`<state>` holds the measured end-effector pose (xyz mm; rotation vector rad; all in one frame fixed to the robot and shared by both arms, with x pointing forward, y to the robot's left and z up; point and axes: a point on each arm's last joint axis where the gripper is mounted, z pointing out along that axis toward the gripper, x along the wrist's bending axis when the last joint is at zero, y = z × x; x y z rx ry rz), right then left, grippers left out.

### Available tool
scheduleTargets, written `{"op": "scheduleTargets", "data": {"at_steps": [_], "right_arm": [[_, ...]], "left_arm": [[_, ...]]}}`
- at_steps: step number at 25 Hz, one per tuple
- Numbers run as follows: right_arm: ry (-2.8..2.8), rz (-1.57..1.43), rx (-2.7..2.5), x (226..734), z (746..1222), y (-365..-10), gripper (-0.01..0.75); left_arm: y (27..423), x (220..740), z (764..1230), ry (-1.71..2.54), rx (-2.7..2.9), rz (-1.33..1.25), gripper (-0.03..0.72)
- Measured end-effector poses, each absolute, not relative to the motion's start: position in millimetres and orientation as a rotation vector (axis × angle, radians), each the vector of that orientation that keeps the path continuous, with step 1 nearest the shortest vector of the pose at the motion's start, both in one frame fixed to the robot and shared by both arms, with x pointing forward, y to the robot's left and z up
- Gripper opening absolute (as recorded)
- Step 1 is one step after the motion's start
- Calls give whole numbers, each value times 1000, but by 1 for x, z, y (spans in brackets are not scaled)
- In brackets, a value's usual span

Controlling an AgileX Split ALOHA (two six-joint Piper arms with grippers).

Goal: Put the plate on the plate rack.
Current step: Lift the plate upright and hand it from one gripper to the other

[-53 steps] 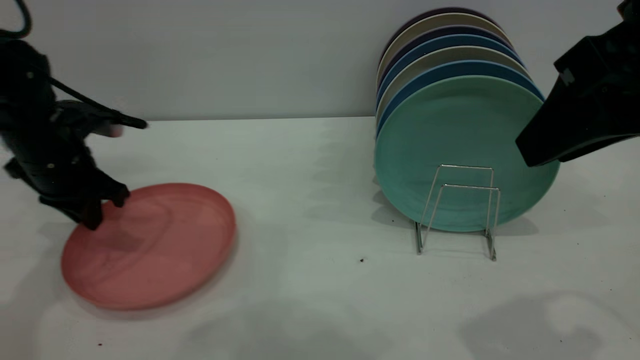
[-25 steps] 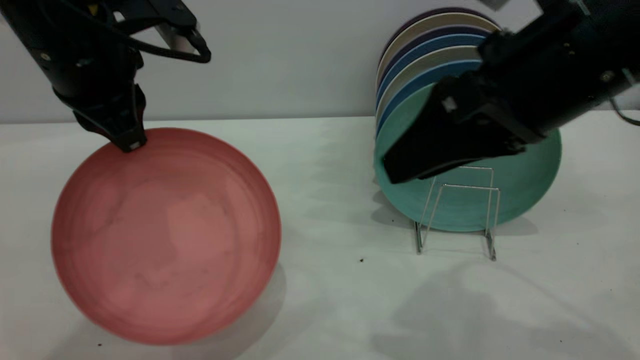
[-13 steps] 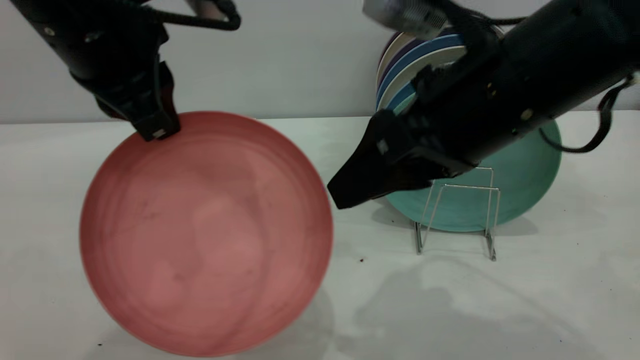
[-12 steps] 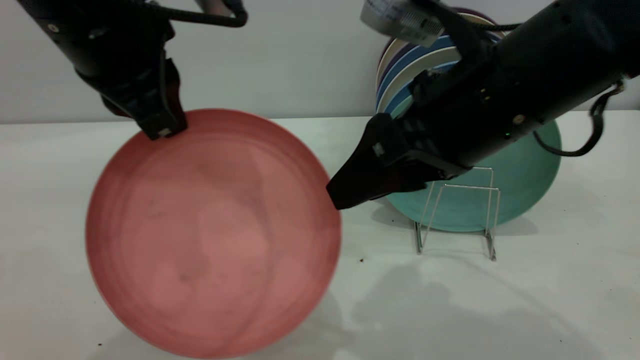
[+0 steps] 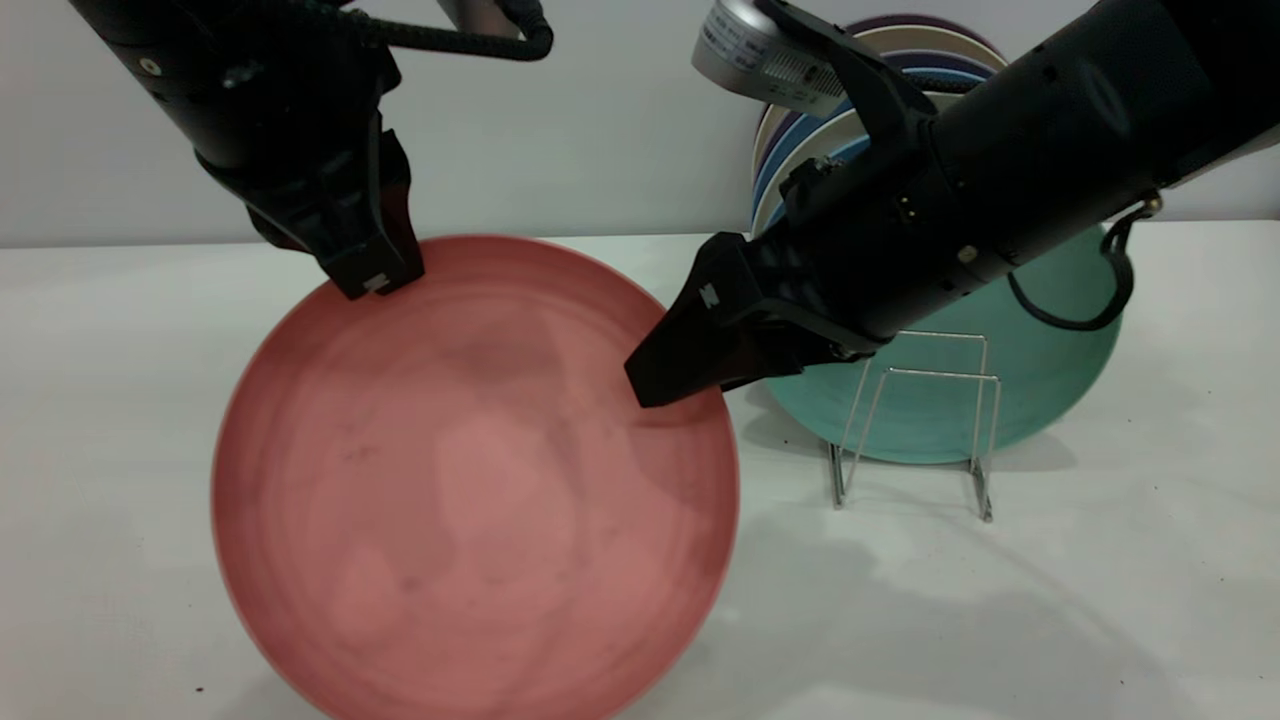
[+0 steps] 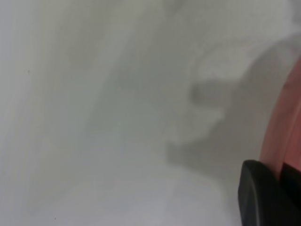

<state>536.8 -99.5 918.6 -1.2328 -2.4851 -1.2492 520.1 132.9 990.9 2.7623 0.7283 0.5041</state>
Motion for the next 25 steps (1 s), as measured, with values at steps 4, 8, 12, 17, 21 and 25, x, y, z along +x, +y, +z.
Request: {"op": "scheduleTargets", "data": {"at_steps": [4, 8, 12, 17, 21, 25], "right_arm": [[-2440, -1274, -1234, 540, 914, -96, 475], [-2380, -1273, -1225, 540, 905, -92, 469], [-2371, -1273, -1232, 543, 902, -90, 394], [-2397, -1293, -1189, 544, 904, -89, 187], [-2399, -1297, -1141, 542, 905, -88, 110], [-2416, -1293, -1122, 542, 905, -88, 110]], "left_arm": [[131, 521, 991, 739, 2734, 500, 12], [130, 521, 993, 736, 2712, 512, 12], [130, 521, 996, 741, 2696, 513, 12], [129, 521, 996, 745, 2682, 507, 14], [130, 522, 996, 731, 2692, 518, 14], [130, 522, 996, 738, 2689, 516, 17]]}}
